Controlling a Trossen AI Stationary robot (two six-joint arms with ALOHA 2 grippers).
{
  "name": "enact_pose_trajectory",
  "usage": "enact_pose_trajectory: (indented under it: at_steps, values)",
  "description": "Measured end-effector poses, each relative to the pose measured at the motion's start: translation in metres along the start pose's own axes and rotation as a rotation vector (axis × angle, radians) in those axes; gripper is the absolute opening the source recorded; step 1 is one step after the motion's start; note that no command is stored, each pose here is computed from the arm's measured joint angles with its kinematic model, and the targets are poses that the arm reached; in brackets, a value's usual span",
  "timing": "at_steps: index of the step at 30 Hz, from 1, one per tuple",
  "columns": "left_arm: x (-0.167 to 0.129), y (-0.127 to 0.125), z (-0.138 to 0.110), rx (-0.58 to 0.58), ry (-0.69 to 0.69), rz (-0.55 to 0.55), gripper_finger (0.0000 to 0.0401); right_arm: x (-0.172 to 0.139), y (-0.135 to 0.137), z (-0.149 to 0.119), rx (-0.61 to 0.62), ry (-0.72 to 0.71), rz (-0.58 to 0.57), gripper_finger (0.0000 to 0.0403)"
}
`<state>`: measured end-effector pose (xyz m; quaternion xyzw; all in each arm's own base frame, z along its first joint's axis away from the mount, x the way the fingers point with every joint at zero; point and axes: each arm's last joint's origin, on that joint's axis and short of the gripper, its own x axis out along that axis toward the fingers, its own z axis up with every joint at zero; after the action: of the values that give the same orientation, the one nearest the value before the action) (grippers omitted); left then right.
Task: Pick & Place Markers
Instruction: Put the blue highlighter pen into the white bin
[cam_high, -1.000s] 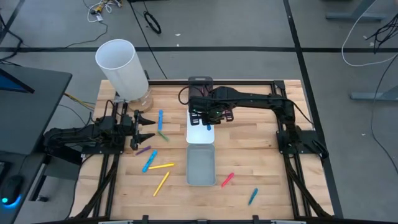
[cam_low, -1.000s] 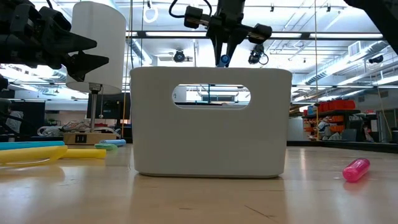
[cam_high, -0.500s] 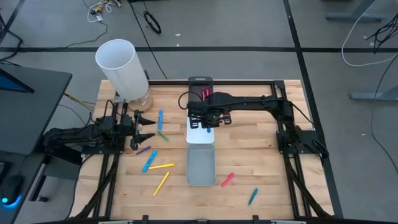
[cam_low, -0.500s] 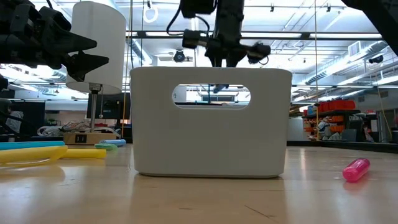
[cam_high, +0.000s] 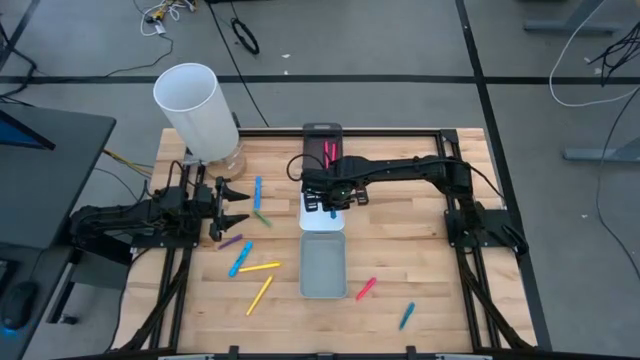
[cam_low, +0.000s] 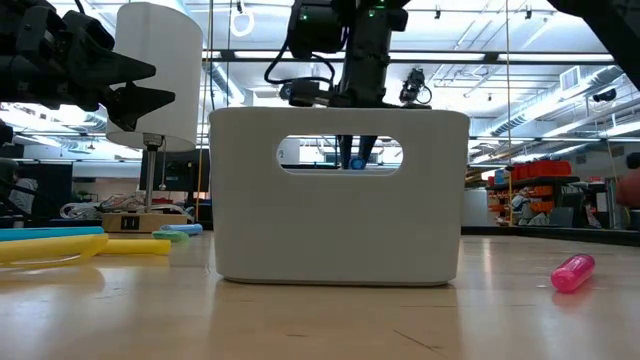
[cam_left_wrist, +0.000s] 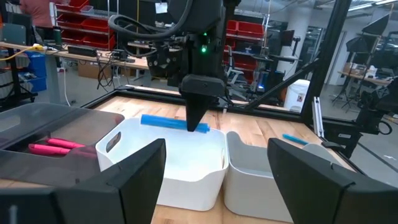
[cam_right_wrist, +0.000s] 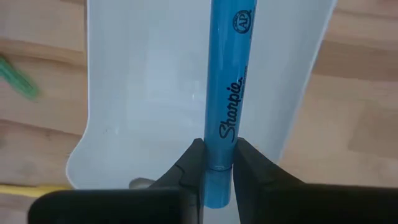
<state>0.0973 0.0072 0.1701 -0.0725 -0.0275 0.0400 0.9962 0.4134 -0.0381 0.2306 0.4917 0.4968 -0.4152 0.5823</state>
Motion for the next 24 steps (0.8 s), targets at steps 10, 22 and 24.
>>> enact_pose_trajectory:
  at_steps: [10,22,24]
  values:
    - [0.000,0.000,0.000,0.000,-0.001,0.000,0.0288,0.023,-0.006,0.006,0.014,-0.006,0.011,0.0048]
    - [0.000,0.000,0.000,0.000,0.000,0.000,0.0288,0.036,-0.010,0.008,0.022,-0.011,0.023,0.0048]
    - [0.000,0.000,0.000,0.000,-0.001,0.000,0.0288,0.036,-0.010,0.008,0.022,-0.011,0.023,0.0048]
